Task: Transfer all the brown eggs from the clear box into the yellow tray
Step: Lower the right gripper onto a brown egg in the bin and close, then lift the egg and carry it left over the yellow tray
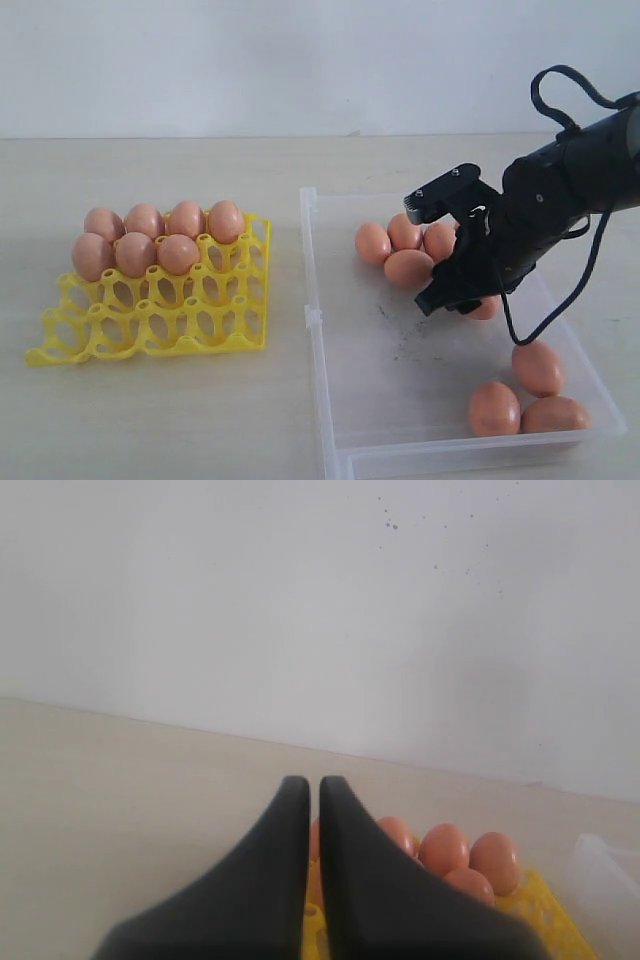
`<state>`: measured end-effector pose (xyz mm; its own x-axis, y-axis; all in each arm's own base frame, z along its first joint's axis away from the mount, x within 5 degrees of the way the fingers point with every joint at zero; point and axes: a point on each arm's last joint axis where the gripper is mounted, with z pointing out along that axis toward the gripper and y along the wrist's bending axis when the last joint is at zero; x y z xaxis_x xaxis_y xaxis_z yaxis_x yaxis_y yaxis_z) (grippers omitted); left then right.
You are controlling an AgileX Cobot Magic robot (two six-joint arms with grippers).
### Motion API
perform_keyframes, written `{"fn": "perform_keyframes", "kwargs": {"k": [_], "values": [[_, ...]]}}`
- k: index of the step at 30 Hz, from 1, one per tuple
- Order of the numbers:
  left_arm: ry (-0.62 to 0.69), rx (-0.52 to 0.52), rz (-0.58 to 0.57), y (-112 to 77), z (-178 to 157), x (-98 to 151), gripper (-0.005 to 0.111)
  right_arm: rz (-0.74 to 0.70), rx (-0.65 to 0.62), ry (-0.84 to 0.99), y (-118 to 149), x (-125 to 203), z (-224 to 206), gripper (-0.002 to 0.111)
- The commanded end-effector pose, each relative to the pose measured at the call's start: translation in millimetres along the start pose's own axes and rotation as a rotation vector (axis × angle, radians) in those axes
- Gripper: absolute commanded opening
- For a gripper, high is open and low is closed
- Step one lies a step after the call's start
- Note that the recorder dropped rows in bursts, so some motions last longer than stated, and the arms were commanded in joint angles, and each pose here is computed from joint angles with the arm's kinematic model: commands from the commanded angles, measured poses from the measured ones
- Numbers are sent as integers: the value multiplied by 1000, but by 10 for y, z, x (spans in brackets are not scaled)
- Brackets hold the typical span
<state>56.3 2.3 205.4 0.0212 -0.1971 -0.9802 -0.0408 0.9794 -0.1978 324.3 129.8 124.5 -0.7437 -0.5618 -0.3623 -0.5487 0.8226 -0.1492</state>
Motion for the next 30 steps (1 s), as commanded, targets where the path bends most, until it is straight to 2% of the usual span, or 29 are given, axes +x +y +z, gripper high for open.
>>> {"fn": "perform_keyframes", "kwargs": {"k": [1, 2, 4, 10, 13, 16, 23, 26, 30], "values": [[-5, 6, -2, -6, 1, -15, 4, -7, 1, 28, -15, 31, 35, 39], [-5, 6, -2, -6, 1, -15, 4, -7, 0, 35, -14, 37, 35, 29], [-5, 6, -2, -6, 1, -15, 4, -18, -1, 51, -14, 52, 34, -1], [-5, 6, -2, -6, 1, -15, 4, 5, 5, 19, -27, 13, -49, 0], [-5, 6, -2, -6, 1, -15, 4, 60, 20, -101, -62, -109, -284, 0], [-5, 6, -2, -6, 1, -15, 4, 75, 18, -316, -20, -199, -523, 0], [-5, 6, -2, -6, 1, -15, 4, 9, -42, -898, 330, -213, -759, 0], [-5, 6, -2, -6, 1, -15, 4, -80, -137, -1161, 532, -227, -848, 0], [-5, 6, -2, -6, 1, -15, 4, -100, -268, -1321, 647, -267, -785, 0]]}}
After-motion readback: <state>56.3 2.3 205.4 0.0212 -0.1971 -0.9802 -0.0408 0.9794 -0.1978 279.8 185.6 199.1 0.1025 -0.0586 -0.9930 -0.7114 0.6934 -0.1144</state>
